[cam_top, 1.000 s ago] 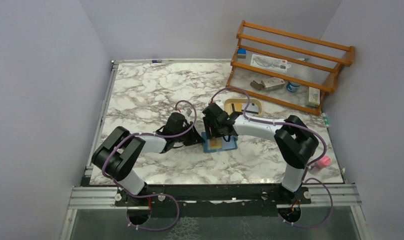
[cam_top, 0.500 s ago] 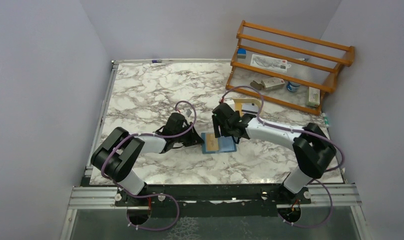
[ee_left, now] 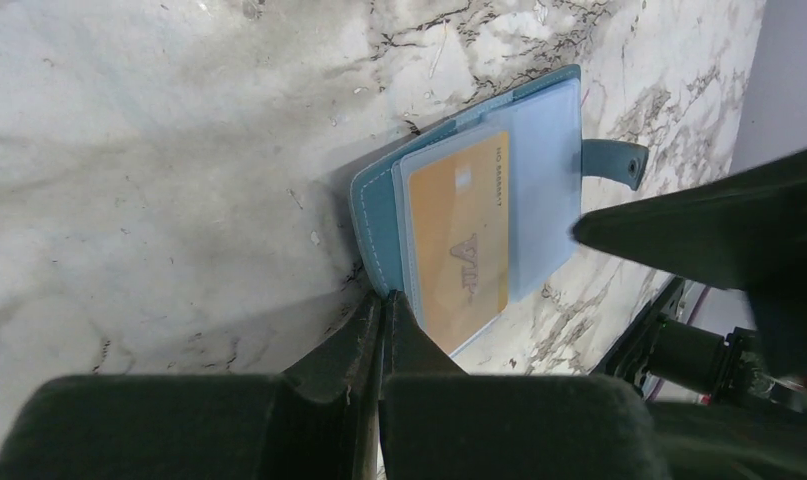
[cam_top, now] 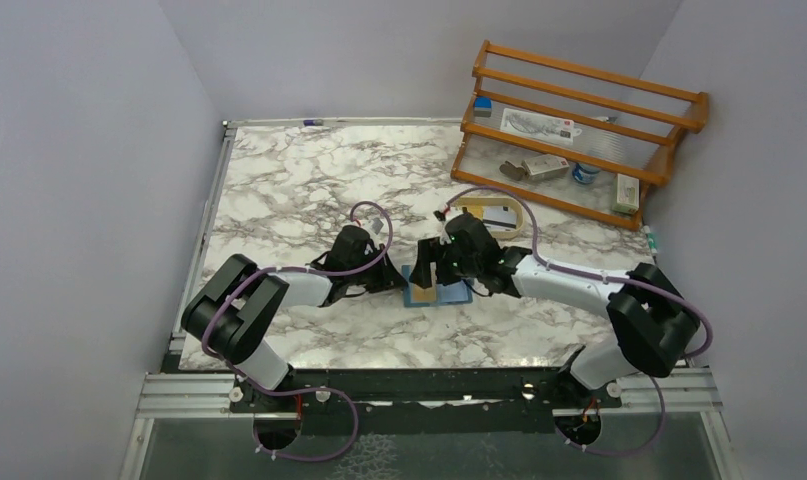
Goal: Take the credit cards out of the card holder
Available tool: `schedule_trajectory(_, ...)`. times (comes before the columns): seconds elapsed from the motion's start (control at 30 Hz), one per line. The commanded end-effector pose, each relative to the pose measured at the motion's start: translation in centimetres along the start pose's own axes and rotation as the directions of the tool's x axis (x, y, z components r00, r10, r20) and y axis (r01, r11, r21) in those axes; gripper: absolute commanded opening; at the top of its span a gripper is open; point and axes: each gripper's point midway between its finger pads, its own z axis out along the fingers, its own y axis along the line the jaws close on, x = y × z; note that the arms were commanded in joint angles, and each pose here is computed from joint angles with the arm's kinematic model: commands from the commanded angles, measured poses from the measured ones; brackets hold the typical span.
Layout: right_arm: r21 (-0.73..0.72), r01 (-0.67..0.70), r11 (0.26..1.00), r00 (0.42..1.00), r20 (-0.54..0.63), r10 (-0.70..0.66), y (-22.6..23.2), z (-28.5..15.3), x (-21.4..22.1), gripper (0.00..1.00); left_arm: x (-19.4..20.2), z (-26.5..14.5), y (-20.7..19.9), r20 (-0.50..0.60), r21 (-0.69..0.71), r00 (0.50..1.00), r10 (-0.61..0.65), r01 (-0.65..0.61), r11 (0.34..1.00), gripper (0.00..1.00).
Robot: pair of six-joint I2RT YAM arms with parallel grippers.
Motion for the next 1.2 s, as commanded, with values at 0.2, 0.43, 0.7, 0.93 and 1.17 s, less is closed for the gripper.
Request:
schedule_trajectory(0.2, -0.062, -0.212, 0.975, 0.976, -0.061, 0.208, -3.4, 1.1, 3.0, 0.73, -1.1, -0.5, -0.4, 0.038, -0.016, 0.999, 0.038, -0.037, 0.999, 0.0)
schedule_trajectory(0.43, -0.181, -0.246, 0.952, 0.964, -0.15, 0.221, -1.7, 2.2, 5.1, 0.71, -1.5, -0.4, -0.6, 0.053, -0.015, 0.998, 0.04, -0.039, 0.999, 0.0)
schedule_trajectory(0.7, -0.244, -0.28, 0.929, 0.951, -0.199, 0.235, -0.5, 2.5, 5.6, 0.7, -1.6, -0.2, -0.6, 0.053, -0.018, 0.998, 0.036, -0.035, 0.999, 0.0)
schedule_trajectory(0.93, -0.325, -0.335, 0.884, 0.936, -0.217, 0.275, 1.2, 1.9, 5.1, 0.69, -1.5, -0.2, -0.4, 0.055, -0.026, 0.998, 0.032, -0.031, 0.999, 0.0)
schedule_trajectory(1.17, -0.408, -0.418, 0.812, 0.908, -0.225, 0.354, 2.7, 1.2, 4.9, 0.69, -1.4, -0.2, -0.1, 0.058, -0.04, 0.998, 0.032, -0.03, 0.999, 0.0)
